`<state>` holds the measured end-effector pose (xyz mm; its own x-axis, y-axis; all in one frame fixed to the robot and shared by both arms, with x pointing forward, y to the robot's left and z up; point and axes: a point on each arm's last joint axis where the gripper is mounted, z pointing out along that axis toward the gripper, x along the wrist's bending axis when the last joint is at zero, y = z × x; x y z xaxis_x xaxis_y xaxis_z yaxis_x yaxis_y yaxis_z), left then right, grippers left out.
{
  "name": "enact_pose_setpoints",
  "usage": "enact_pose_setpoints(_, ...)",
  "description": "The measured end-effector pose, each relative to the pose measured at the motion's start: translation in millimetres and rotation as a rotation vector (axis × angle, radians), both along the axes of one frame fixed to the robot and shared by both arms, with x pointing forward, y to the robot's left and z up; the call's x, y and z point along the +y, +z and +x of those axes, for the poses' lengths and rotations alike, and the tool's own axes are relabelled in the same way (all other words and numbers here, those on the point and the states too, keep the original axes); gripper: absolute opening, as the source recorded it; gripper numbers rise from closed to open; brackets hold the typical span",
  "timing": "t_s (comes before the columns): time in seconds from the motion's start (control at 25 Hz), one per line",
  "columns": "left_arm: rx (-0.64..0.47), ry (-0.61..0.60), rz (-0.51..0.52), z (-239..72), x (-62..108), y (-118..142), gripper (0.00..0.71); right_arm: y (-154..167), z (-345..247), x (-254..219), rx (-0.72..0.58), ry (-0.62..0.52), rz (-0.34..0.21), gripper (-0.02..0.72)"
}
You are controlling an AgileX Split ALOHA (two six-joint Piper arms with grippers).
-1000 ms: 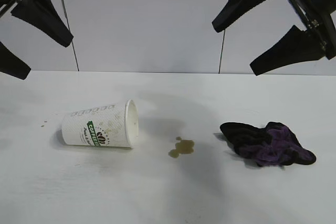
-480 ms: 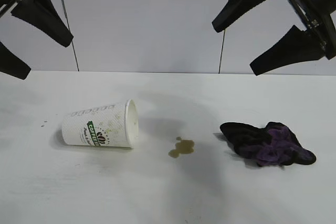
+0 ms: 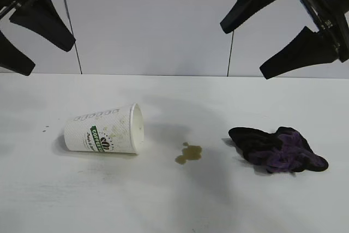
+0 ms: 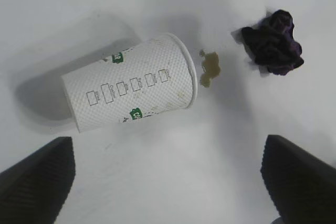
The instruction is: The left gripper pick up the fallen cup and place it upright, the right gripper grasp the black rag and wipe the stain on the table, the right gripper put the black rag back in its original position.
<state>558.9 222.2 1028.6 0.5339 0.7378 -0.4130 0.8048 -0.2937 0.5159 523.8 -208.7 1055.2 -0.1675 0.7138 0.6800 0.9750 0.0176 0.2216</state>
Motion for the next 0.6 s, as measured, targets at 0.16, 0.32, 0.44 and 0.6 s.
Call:
enact_pose_setpoints(0.16, -0.216, -0.309, 0.160, 1, -24.8, 15, 0.695, 0, -1, 0, 0.005, 0.005, 0.002, 0.545)
enact_pose_setpoints(0.32, -0.426, -0.559, 0.432, 0, -57.2, 30, 0.695, 0, -1, 0, 0.005, 0.004, 0.002, 0.545)
enact_pose_setpoints(0.44, -0.543, -0.691, 0.630, -1, -77.8, 28, 0.695, 0, -1, 0, 0.006, 0.003, 0.003, 0.545)
enact_pose_setpoints(0.6, -0.563, -0.857, 0.828, 0, -99.8, 4, 0.695, 0, -1, 0, 0.018, -0.008, 0.005, 0.545)
